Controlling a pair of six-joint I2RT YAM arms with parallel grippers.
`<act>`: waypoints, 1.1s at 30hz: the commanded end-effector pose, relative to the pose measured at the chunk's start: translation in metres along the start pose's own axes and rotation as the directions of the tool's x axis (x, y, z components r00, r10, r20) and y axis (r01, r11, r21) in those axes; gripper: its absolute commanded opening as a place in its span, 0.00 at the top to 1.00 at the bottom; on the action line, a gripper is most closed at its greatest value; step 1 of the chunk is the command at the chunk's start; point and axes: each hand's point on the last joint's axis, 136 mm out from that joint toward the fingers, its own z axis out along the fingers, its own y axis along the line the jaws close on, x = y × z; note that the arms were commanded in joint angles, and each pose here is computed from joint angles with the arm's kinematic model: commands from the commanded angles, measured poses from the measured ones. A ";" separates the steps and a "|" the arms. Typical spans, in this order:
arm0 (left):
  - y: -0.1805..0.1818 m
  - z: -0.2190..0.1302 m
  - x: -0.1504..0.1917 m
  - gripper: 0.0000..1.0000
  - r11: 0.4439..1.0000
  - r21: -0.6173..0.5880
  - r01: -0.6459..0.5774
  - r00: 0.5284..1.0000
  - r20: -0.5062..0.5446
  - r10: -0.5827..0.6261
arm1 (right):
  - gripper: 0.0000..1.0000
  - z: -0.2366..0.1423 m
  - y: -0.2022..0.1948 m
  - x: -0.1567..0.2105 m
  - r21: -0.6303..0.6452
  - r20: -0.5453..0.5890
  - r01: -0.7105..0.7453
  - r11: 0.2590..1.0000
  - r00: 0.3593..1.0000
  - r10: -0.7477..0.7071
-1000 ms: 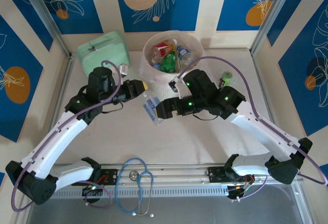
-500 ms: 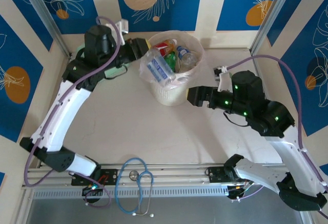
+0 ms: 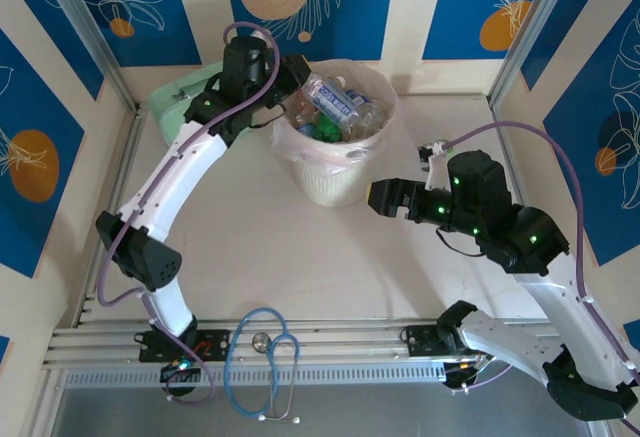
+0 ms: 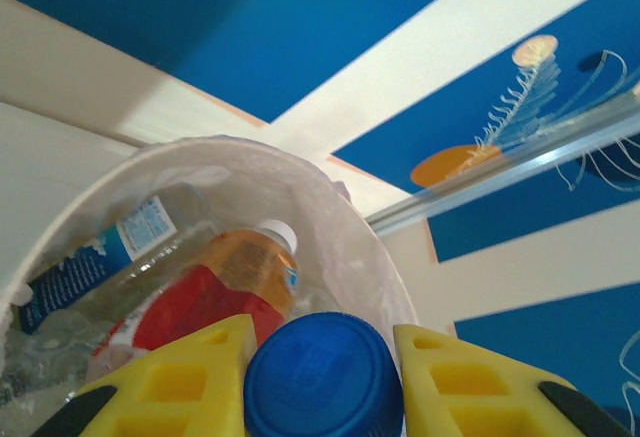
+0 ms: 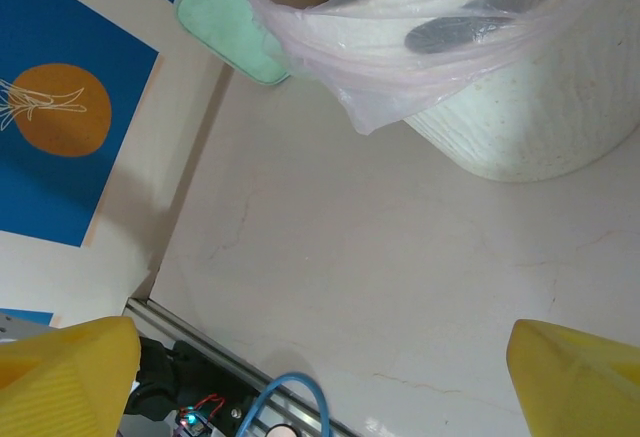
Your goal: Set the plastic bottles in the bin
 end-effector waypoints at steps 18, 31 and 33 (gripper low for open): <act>-0.013 -0.046 0.001 0.28 0.998 -0.039 -0.057 0.994 0.087 0.060 | 0.08 -0.013 -0.007 -0.003 -0.015 0.039 -0.041 0.999 0.998 0.041; -0.062 -0.043 0.041 0.39 0.952 0.095 -0.292 0.953 -0.060 0.298 | 0.21 -0.027 -0.056 -0.010 0.232 0.140 -0.115 0.966 0.987 0.084; -0.047 -0.053 0.046 0.28 0.925 0.046 -0.377 0.924 -0.054 0.379 | 0.15 -0.034 -0.078 -0.013 0.331 0.201 -0.139 0.933 0.977 0.074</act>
